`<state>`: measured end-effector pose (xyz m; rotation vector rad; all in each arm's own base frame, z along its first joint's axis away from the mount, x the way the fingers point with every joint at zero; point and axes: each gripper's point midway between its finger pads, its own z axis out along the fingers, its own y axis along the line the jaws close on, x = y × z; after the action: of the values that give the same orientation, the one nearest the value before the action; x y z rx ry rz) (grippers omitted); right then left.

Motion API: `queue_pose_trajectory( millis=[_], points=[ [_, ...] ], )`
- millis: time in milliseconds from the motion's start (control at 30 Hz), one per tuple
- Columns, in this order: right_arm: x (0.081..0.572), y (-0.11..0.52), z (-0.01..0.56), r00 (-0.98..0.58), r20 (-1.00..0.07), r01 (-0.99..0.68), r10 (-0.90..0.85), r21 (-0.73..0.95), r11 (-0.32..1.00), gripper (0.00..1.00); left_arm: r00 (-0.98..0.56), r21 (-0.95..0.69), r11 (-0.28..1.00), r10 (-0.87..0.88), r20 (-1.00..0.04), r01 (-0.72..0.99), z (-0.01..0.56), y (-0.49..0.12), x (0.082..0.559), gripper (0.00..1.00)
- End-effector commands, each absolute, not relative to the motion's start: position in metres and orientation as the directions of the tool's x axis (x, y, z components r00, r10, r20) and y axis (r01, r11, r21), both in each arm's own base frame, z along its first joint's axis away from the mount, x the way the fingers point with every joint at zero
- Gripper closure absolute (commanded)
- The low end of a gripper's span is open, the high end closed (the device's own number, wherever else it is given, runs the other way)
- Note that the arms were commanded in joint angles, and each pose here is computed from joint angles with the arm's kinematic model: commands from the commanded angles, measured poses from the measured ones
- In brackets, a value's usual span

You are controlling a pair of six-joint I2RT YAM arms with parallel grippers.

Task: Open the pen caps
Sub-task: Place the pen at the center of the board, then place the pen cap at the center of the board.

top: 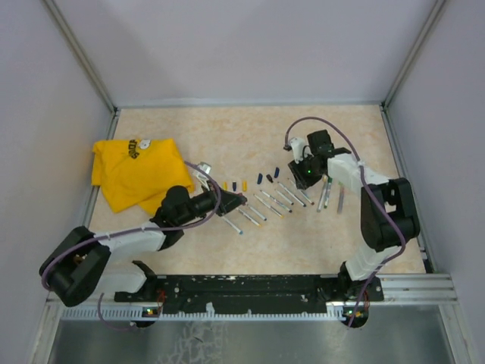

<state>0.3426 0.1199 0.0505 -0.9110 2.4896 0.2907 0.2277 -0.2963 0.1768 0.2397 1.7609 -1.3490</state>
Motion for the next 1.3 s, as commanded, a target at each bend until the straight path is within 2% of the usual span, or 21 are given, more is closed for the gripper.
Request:
queue_pose_trajectory(
  millis=[0, 600, 1267],
  points=[
    [0.360, 0.129, 0.094, -0.583, -0.613, -0.667, -0.533, -0.013, 0.745, 0.66, -0.550, -0.655, 0.374, -0.356, -0.756, 0.657, 0.192, -0.319, 0.236, 1.00],
    [0.366, 0.121, 0.115, -0.557, -0.672, -0.648, -0.488, -0.017, 0.762, 0.66, -0.624, -0.669, 0.367, -0.251, -0.740, 0.646, 0.153, -0.396, 0.248, 1.00],
    [0.367, 0.118, 0.117, -0.559, -0.676, -0.638, -0.479, -0.018, 0.770, 0.66, -0.626, -0.653, 0.390, -0.213, -0.750, 0.649, 0.143, -0.410, 0.248, 1.00]
  ],
)
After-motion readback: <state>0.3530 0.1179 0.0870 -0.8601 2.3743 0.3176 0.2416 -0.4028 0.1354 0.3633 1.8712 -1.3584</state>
